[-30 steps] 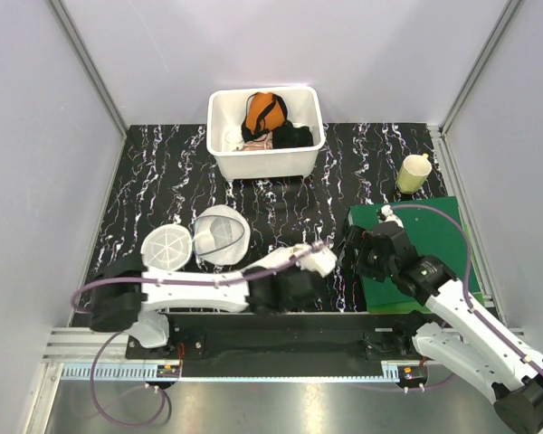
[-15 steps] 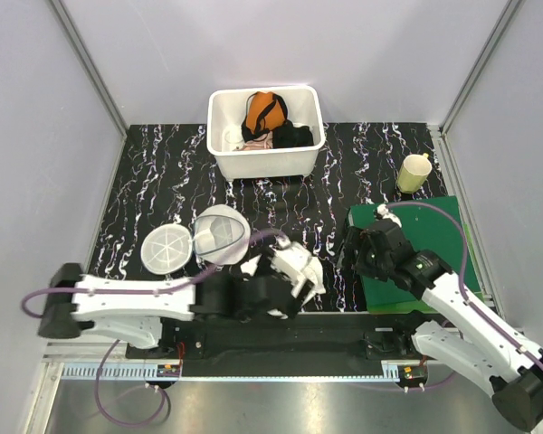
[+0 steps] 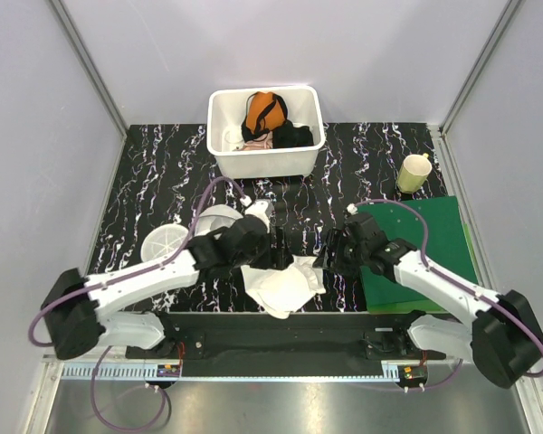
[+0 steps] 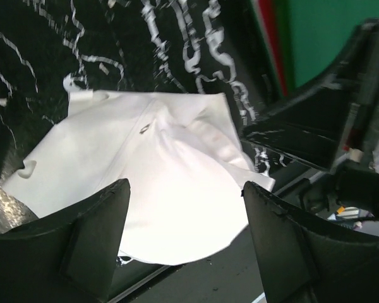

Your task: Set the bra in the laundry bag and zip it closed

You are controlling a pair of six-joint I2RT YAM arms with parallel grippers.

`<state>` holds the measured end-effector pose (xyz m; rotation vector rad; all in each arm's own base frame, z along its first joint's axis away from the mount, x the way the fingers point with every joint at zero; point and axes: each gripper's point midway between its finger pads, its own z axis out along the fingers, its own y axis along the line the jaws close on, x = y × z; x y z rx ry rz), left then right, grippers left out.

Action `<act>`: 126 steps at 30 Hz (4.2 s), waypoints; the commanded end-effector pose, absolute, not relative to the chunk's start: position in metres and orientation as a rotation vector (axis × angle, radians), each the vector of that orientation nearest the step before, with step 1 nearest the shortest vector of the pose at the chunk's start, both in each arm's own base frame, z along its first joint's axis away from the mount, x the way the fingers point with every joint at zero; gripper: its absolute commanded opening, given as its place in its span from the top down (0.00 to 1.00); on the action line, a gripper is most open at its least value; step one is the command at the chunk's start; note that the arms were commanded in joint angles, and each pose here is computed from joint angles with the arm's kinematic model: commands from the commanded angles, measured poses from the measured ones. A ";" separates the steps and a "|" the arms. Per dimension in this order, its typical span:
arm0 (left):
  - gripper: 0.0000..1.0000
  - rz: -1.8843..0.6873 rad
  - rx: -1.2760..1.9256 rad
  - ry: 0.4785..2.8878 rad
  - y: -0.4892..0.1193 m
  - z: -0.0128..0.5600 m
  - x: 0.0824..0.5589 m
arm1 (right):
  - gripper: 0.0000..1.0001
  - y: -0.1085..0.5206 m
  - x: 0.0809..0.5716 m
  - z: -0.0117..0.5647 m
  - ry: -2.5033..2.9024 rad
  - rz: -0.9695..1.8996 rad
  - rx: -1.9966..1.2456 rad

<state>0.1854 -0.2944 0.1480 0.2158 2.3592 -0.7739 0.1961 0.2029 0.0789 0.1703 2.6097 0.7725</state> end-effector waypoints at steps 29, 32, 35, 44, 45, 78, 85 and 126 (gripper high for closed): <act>0.44 -0.455 0.018 2.676 -0.328 0.046 0.218 | 0.57 0.257 0.182 0.037 2.642 1.215 0.148; 0.49 -0.436 0.039 2.689 -0.328 0.040 0.218 | 0.60 0.258 0.182 0.038 2.643 1.226 0.147; 0.60 -0.440 0.068 2.686 -0.331 0.039 0.219 | 0.59 0.257 0.181 0.038 2.641 1.224 0.152; 1.00 -0.446 0.168 2.528 -0.327 0.082 0.235 | 0.57 0.254 0.179 0.044 2.630 1.218 0.158; 1.00 -0.462 0.176 2.484 -0.326 0.098 0.238 | 0.57 0.254 0.179 0.045 2.626 1.218 0.158; 1.00 -0.556 0.297 2.355 -0.373 0.106 0.239 | 0.61 0.250 0.189 0.040 2.681 1.100 0.137; 1.00 -0.595 0.295 2.358 -0.380 0.101 0.237 | 0.44 0.220 0.186 0.056 2.663 0.911 0.224; 0.43 -0.799 0.316 2.269 -0.381 0.140 0.223 | 0.26 0.247 0.194 0.045 2.396 1.271 0.303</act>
